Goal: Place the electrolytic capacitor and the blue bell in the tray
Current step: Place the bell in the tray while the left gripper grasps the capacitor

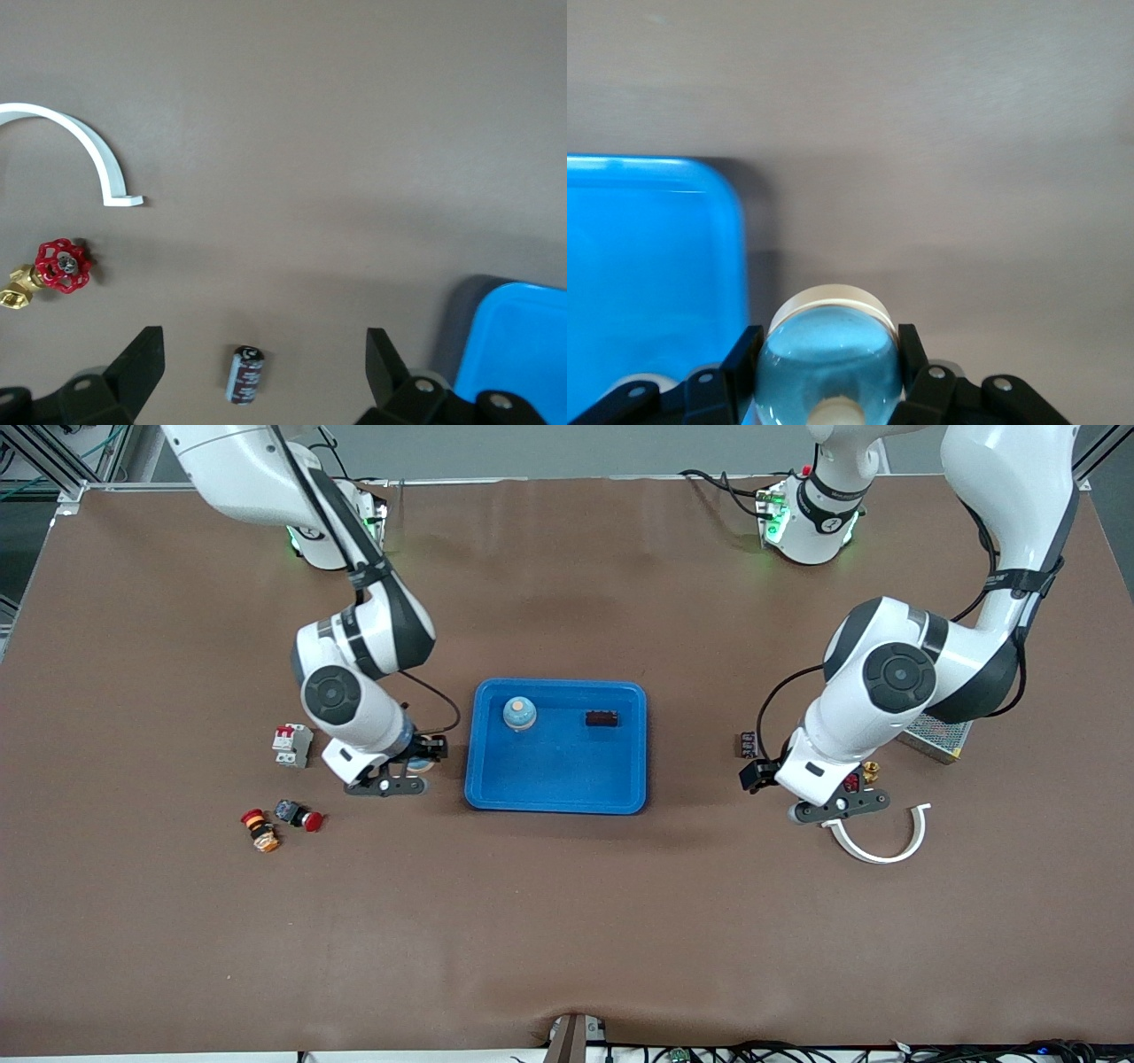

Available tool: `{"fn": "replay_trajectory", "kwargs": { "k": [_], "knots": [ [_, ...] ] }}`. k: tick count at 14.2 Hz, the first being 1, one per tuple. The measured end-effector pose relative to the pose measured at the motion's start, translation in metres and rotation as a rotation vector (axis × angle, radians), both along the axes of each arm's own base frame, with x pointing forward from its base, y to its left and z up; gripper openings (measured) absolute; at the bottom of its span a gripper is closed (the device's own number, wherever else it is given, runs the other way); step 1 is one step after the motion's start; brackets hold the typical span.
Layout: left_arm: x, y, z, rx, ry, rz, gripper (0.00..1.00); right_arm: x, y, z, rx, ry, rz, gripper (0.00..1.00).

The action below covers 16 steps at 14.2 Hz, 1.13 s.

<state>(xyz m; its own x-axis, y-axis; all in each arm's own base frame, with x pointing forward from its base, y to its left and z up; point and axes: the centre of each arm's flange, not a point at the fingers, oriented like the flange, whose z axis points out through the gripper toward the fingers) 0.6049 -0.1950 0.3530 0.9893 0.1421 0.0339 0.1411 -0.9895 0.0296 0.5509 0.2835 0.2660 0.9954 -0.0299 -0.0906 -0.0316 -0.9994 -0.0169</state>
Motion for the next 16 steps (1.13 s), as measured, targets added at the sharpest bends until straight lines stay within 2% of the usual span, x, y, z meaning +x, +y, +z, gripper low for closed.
{"fn": "replay_trajectory", "kwargs": {
  "k": [2,5,7,11,16],
  "knots": [
    [-0.009,0.001,-0.016,-0.006,0.002,-0.023,1.00,-0.010,0.033,0.004,0.000,-0.011,-0.037,0.66],
    [-0.029,-0.009,-0.047,-0.044,-0.030,-0.050,1.00,-0.017,0.065,-0.003,-0.006,-0.014,-0.076,0.66],
    [-0.044,-0.013,-0.066,-0.048,-0.014,-0.065,1.00,-0.019,0.082,-0.016,-0.013,-0.010,-0.095,0.66],
    [-0.069,-0.026,-0.088,-0.051,0.014,-0.104,1.00,-0.016,0.101,-0.038,-0.020,-0.008,-0.098,0.66],
    [-0.100,-0.028,-0.118,-0.087,-0.031,-0.146,1.00,-0.012,0.106,-0.044,-0.021,-0.011,-0.112,0.66]
  ]
}}
